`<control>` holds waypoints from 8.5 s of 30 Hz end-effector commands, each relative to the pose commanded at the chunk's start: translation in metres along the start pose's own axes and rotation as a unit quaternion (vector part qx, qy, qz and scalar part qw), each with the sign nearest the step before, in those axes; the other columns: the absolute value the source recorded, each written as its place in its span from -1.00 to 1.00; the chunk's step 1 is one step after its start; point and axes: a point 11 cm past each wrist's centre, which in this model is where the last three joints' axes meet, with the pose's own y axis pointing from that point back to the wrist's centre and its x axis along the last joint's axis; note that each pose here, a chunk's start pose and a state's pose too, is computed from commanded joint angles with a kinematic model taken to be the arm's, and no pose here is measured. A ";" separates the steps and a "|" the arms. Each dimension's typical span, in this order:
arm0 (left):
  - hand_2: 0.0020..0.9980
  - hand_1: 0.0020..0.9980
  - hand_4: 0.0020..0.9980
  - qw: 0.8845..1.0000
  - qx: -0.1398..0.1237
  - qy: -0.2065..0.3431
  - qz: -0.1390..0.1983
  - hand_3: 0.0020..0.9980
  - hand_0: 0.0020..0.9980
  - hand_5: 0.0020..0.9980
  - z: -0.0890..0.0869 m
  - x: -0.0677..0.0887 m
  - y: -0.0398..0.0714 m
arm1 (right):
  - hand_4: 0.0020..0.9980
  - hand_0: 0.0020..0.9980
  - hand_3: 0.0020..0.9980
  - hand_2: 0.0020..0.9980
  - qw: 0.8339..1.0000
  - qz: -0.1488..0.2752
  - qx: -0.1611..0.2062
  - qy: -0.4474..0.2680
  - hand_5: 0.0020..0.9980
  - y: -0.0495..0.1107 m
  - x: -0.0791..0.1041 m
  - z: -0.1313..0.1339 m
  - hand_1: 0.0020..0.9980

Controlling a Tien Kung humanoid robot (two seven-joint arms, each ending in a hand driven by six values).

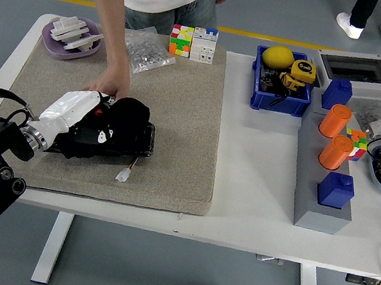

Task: Pick the rag up,wipe the panel,place it on the desk

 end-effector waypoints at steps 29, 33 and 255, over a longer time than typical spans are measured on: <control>0.04 -0.37 0.12 0.999 -0.036 -0.004 -0.010 -0.04 -0.46 -1.00 0.031 -0.010 -0.006 | 1.00 0.54 0.24 0.34 1.000 -0.001 0.001 -0.003 -0.05 0.000 0.000 0.000 0.32; 0.04 -0.36 0.14 1.000 -0.020 0.001 0.002 -0.03 -0.46 -1.00 0.019 -0.004 -0.003 | 1.00 0.54 0.24 0.34 1.000 0.000 0.002 -0.004 -0.05 0.000 0.000 0.000 0.32; 0.61 0.73 1.00 0.934 0.102 0.251 0.232 0.60 0.80 0.10 -0.137 0.078 0.109 | 1.00 0.54 0.23 0.34 1.000 0.017 0.000 0.022 -0.05 0.000 0.009 -0.005 0.32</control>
